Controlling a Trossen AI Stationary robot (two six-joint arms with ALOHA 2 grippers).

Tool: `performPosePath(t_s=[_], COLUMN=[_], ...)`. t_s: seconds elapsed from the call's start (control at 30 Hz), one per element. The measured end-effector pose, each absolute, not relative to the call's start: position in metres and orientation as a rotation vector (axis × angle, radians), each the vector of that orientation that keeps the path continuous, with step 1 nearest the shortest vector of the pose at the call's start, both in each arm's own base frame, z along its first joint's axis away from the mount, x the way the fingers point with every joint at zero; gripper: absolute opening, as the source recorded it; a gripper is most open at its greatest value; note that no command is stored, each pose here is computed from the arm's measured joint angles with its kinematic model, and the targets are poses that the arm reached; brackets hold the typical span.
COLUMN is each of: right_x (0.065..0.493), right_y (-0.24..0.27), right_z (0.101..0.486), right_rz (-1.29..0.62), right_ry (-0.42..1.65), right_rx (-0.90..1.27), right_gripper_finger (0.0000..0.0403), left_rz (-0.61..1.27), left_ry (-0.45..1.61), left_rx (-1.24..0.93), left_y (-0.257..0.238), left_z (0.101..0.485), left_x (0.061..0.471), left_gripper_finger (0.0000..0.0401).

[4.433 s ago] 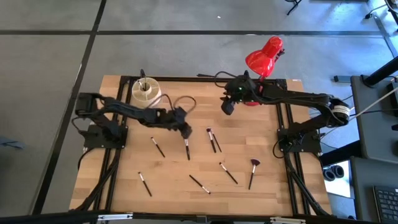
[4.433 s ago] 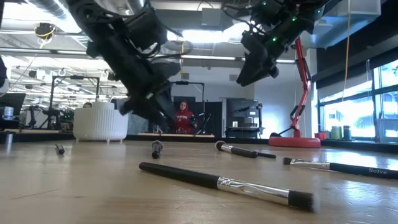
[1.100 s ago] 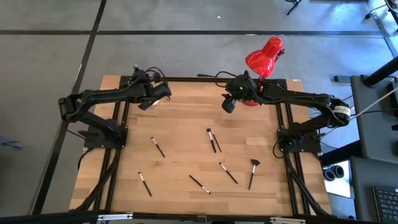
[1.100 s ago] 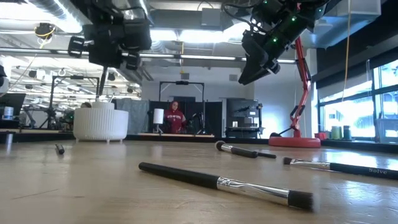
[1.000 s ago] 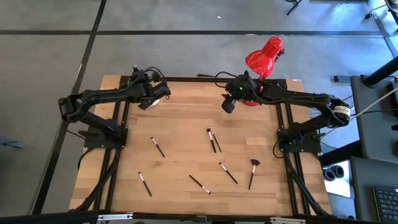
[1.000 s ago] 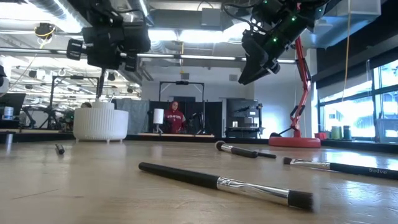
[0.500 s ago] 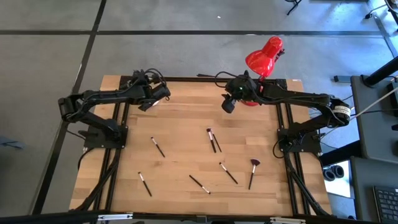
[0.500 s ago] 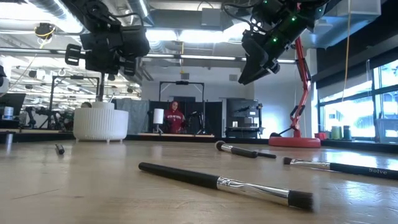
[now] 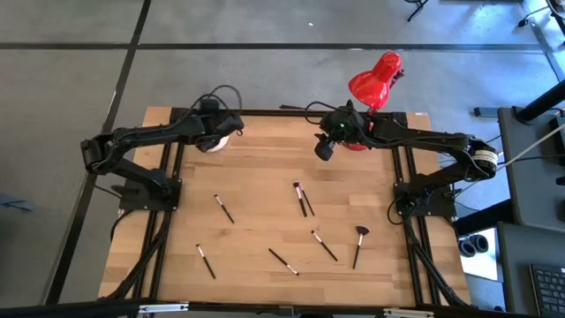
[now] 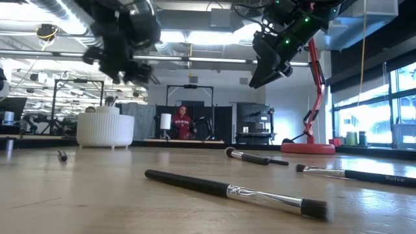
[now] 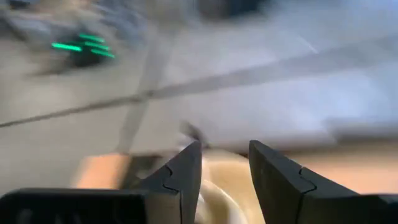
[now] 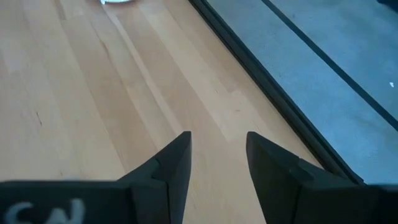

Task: Put items in baskets/containers
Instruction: Put the eyeshadow brush into the organizer

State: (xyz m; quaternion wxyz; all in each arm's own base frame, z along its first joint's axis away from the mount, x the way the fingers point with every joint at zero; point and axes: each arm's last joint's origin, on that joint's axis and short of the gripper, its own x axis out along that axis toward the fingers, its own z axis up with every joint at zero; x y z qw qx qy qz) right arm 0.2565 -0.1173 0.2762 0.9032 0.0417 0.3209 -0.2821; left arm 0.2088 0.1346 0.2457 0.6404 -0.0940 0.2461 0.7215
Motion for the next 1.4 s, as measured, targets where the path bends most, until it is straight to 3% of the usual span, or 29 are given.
performPosePath(t_s=[0.17,0.33,0.5,0.77,1.03,1.4], right_x=[0.255,0.252,0.250,0.249,0.249,0.249], right_y=[-0.119,-0.119,-0.118,-0.117,-0.117,-0.117], right_z=[0.269,0.262,0.260,0.258,0.258,0.258], right_rz=[-0.591,-0.604,-0.612,-0.613,-0.613,-0.612], right_ry=[0.667,0.694,0.716,0.729,0.729,0.729], right_rx=[0.089,0.124,0.154,0.185,0.189,0.186], right_gripper_finger=[0.0154,0.0154,0.0154,0.0154,0.0154,0.0154], left_rz=[1.176,1.049,1.149,1.226,1.333,1.343], left_ry=[0.705,0.852,0.960,0.962,0.957,0.945], left_rx=[-0.471,-0.675,-0.760,-0.811,-0.993,-1.125], left_y=[0.103,0.052,0.010,-0.027,-0.032,-0.033], left_z=[0.248,0.235,0.222,0.200,0.164,0.150], left_x=[0.228,0.233,0.225,0.218,0.196,0.192], left_gripper_finger=[0.0123,0.0118,0.0114,0.0126,0.0154,0.0182])
